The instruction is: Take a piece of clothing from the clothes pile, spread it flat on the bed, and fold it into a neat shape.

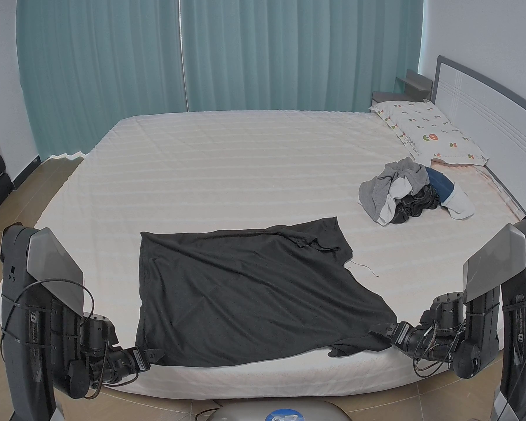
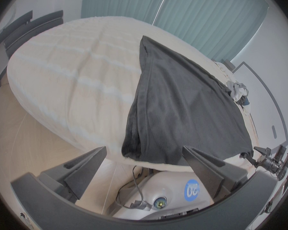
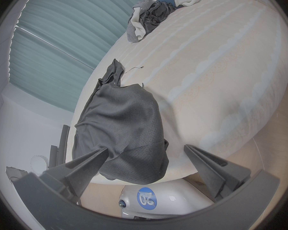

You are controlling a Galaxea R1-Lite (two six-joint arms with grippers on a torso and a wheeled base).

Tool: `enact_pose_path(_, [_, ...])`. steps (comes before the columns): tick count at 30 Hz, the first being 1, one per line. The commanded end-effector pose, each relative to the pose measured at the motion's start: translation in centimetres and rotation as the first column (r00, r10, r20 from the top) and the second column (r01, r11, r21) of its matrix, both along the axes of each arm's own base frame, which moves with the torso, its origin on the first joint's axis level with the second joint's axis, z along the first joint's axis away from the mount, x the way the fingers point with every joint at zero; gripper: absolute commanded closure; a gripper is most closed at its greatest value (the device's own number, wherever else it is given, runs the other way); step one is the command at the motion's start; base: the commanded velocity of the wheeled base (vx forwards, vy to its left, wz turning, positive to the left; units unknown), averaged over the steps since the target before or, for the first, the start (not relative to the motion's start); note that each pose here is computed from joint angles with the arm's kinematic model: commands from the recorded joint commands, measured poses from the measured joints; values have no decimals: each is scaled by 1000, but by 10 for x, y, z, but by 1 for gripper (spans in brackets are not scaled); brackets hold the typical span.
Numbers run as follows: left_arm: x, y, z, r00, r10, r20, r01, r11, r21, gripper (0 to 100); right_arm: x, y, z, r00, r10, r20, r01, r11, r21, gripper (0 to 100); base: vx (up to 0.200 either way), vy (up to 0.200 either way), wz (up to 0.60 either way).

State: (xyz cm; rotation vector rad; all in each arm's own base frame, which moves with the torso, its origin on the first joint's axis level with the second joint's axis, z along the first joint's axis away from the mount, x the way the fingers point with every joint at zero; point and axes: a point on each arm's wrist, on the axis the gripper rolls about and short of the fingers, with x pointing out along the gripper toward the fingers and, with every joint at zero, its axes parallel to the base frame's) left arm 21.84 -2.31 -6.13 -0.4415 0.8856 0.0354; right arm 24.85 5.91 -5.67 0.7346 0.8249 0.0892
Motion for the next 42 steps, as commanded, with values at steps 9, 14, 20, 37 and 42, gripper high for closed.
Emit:
enact_pose_path(9, [2,4,-1,1000,-4,9,4,999,-35,0,0,0,0,1000,4,3,-4,1000,-3,0,0,0,0])
enact_pose_path(14, [5,4,-1,1000,-12,21,13,999,-31,0,0,0,0,1000,5,3,-5,1000,-4,0,0,0,0])
enact_pose_path(20, [10,2,-3,999,-17,34,18,999,-30,100,0,0,0,1000,5,5,-5,1000,-4,0,0,0,0])
enact_pose_path(37, [-6,22,13,995,101,20,-101,995,-10,100,0,0,0,1000,10,7,-10,1000,-11,0,0,0,0])
enact_pose_path(42, [-5,26,16,991,128,40,-129,991,16,100,1,0,1,1000,12,14,-11,1000,-9,0,0,0,0])
